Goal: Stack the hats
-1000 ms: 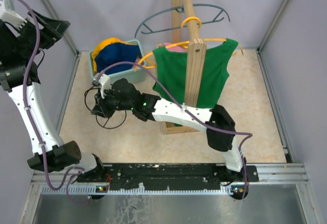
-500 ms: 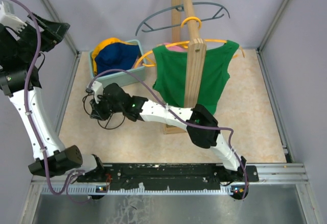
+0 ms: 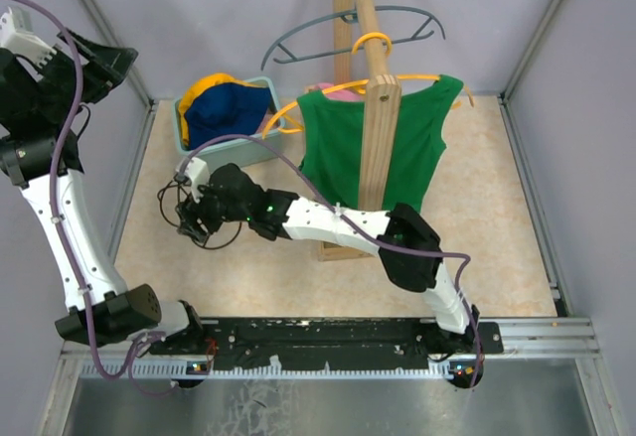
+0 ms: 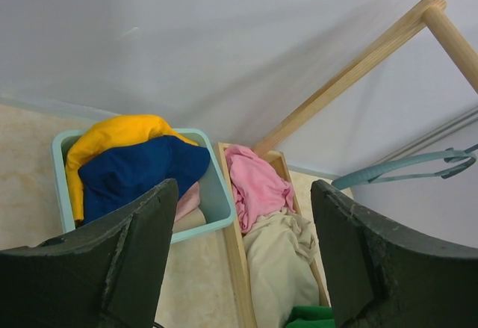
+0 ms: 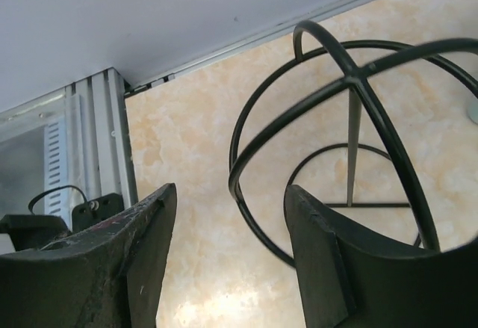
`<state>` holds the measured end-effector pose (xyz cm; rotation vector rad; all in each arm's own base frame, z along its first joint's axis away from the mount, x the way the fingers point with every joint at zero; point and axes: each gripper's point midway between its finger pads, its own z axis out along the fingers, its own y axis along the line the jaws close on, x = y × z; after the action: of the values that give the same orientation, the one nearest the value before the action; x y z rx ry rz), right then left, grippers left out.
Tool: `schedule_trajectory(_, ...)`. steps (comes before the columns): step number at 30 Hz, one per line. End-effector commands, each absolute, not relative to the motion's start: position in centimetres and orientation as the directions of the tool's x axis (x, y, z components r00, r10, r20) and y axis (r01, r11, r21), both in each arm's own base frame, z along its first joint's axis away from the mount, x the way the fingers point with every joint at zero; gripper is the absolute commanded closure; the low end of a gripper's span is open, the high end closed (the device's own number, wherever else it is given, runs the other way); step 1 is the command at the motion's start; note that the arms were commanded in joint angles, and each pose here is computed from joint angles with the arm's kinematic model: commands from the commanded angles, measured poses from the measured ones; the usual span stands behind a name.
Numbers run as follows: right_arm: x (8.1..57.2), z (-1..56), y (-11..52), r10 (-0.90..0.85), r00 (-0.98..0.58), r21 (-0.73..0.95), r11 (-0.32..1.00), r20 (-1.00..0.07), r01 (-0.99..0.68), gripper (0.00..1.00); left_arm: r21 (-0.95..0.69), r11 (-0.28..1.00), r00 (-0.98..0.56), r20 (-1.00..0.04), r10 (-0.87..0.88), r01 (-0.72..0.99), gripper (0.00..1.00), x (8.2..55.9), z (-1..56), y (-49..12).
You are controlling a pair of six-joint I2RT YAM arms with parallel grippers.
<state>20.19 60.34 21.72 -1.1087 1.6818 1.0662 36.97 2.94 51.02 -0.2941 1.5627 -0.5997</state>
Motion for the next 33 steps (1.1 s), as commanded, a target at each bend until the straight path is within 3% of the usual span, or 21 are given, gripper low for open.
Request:
schedule_trajectory(1, 19.9, 30.3, 58.4, -0.073, -0.177, 0.153, 0.250, -0.982, -0.956, 0.39, -0.513, 0.839, -0.060, -0.857, -0.511, 0.184, 0.22, 36.5, 51.9, 3.0)
schedule_trajectory(12, 19.7, 30.9, 52.7, -0.108, -0.169, 0.124, 0.336, -0.980, -0.934, 0.36, -0.478, 0.854, -0.128, -0.878, -0.461, 0.206, 0.23, 37.6, 50.1, 1.3)
schedule_trajectory(20, 23.3, 25.3, 46.6, -0.205, -0.360, 0.181, 0.584, -0.910, -0.791, 0.35, -0.452, 0.855, -0.255, -0.884, -0.391, 0.256, 0.25, 40.1, 47.0, -4.8)
schedule_trajectory(22, 24.3, 23.9, 45.7, -0.241, -0.406, 0.167, 0.644, -0.881, -0.747, 0.41, -0.452, 0.852, -0.269, -0.883, -0.385, 0.266, 0.24, 40.4, 46.5, -5.6)
schedule_trajectory(25, 25.0, 23.4, 44.9, -0.244, -0.417, 0.143, 0.693, -0.875, -0.706, 0.62, -0.446, 0.852, -0.274, -0.886, -0.375, 0.275, 0.24, 40.5, 46.2, -6.1)
schedule_trajectory(30, 26.4, 21.3, 43.5, -0.241, -0.463, 0.145, 0.742, -0.853, -0.655, 0.73, -0.430, 0.859, -0.262, -0.894, -0.363, 0.279, 0.24, 40.5, 46.8, -6.0)
schedule_trajectory(33, 28.5, 17.7, 42.6, -0.260, -0.526, 0.151, 0.774, -0.810, -0.615, 0.95, -0.432, 0.856, -0.244, -0.896, -0.372, 0.284, 0.24, 40.2, 47.7, -6.1)
